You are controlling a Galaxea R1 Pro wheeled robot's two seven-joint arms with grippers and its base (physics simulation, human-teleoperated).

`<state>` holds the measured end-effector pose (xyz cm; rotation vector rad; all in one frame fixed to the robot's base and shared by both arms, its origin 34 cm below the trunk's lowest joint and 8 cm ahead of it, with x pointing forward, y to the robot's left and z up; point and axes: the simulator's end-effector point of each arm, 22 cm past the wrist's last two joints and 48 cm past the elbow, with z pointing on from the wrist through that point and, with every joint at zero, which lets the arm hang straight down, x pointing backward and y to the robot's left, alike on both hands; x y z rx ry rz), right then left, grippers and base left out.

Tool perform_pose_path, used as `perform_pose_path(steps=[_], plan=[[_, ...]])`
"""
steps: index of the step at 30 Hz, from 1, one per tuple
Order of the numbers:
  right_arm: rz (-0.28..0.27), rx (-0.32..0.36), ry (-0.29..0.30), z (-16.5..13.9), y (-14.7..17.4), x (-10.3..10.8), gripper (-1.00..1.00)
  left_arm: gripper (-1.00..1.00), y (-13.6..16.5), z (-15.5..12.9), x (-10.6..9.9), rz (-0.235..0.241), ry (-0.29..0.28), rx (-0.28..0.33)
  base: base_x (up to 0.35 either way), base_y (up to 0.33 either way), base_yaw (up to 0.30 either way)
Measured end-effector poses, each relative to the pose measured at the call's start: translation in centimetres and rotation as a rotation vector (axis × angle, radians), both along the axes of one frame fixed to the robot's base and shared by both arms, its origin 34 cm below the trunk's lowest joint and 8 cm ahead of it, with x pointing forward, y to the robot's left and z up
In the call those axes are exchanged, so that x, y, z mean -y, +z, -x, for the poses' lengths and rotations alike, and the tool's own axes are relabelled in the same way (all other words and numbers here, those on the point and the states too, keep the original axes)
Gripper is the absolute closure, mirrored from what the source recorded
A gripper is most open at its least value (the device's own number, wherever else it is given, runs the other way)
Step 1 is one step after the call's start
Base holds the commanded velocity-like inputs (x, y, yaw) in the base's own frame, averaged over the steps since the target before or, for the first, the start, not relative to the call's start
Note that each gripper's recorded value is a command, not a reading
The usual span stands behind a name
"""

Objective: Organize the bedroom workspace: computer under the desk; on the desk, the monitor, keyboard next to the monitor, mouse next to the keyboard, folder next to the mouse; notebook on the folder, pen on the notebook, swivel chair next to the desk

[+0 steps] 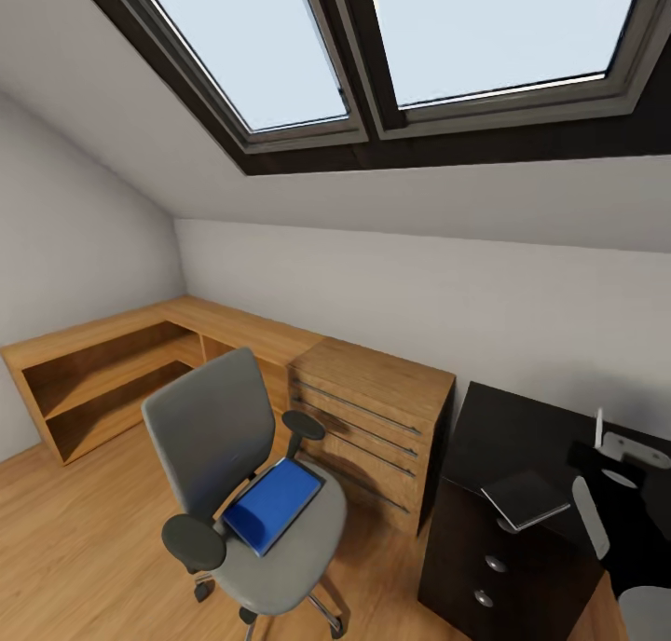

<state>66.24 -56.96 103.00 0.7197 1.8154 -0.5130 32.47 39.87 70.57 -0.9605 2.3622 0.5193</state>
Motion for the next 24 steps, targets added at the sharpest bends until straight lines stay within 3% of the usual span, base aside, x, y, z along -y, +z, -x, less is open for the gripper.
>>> perform_pose_path(steps=[4,13,16,19,24], plan=[[0.003,0.017,-0.004,-0.1,0.7,-0.4,1.0,-1.0,0.1,-0.1,-0.1,-0.004,0.002,0.014,-0.05,0.0,-0.182],[0.004,0.029,-0.004,-0.1,1.3,-0.4,1.0,-1.0,0.1,-0.8,0.7,0.013,-0.02,0.033,-0.3,0.0,-0.191],[0.004,0.032,-0.004,-0.1,1.5,-0.4,1.0,-1.0,-0.3,-0.8,2.2,0.022,-0.065,0.024,-0.238,0.0,-0.192],[0.004,0.035,-0.004,0.0,1.7,-0.4,1.0,-1.0,-1.0,-0.6,4.8,0.029,-0.159,-0.004,-0.158,0.0,-0.195],[0.009,0.05,-0.004,0.0,2.6,-0.3,1.0,-1.0,-1.0,-0.8,5.8,0.024,-0.193,0.009,-0.051,0.0,-0.2]])
